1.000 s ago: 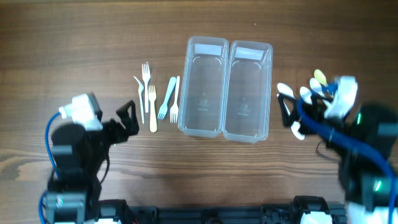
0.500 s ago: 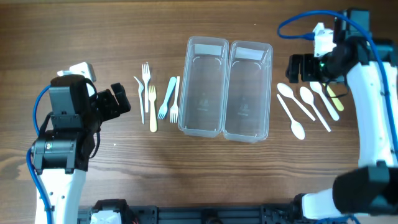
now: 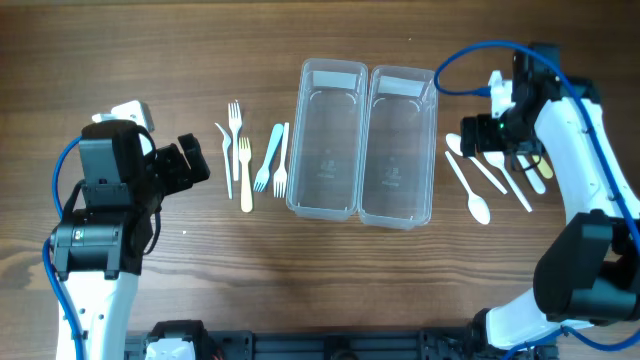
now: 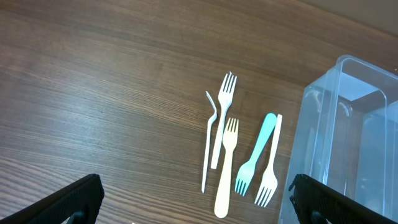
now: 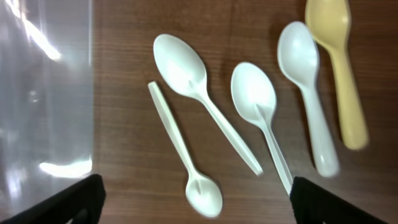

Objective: Pack container
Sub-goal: 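Lower the right gripper and grasp two white spoons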

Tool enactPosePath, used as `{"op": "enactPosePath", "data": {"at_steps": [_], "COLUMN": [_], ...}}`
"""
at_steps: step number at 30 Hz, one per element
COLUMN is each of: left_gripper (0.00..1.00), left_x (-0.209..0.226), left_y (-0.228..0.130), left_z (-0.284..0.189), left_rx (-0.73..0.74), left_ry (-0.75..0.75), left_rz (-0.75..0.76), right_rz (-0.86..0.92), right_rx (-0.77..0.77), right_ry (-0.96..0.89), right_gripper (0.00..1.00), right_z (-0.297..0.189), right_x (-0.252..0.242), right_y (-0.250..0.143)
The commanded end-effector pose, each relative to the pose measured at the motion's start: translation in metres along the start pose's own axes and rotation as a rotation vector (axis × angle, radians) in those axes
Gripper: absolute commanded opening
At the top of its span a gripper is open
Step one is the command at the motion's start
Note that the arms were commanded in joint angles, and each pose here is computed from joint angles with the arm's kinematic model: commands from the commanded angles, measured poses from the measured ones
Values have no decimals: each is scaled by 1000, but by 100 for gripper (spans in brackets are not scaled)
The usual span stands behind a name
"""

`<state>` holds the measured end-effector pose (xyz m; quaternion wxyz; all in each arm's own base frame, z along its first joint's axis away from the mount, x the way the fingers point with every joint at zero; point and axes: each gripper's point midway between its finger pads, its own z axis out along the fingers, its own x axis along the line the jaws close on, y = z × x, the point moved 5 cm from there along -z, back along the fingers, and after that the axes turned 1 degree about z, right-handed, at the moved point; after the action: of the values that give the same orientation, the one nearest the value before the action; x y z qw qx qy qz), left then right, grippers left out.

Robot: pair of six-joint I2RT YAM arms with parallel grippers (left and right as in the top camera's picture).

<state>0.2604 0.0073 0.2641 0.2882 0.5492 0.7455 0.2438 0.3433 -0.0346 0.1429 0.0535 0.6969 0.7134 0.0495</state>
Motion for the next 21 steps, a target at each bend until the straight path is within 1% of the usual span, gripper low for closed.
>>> {"op": "enactPosePath", "data": {"at_steps": [1, 4, 5, 6, 9, 12, 17, 21], "left_gripper": [100, 100, 100, 100, 100, 100, 100, 100], "left_x": [2, 2, 2, 2, 2, 2, 2, 2], "left_y": [6, 6, 6, 6, 6, 6, 6, 6], "left_z": [-4, -4, -4, -4, -4, -4, -4, -4], "left_rx": [-19, -19, -18, -18, -18, -18, -18, -18], "left_ry": [10, 11, 11, 11, 11, 11, 11, 10], "left_rz": [9, 9, 9, 9, 2, 2, 2, 2], "right_rz": [-58, -56, -56, -54, -26, 46, 61, 78], "right_rx": [44, 53, 54, 61, 69, 59, 75, 68], "right_ry": [71, 78, 85, 91, 96, 106, 109, 107], "right_gripper": [89, 84, 82, 77, 68, 66, 65, 57], "right_z": [25, 37, 39, 42, 50, 60, 77, 86], "right_x": [8, 10, 11, 11, 13, 15, 17, 17], "right_y": [-16, -23, -25, -27, -33, -36, -51, -56]}}
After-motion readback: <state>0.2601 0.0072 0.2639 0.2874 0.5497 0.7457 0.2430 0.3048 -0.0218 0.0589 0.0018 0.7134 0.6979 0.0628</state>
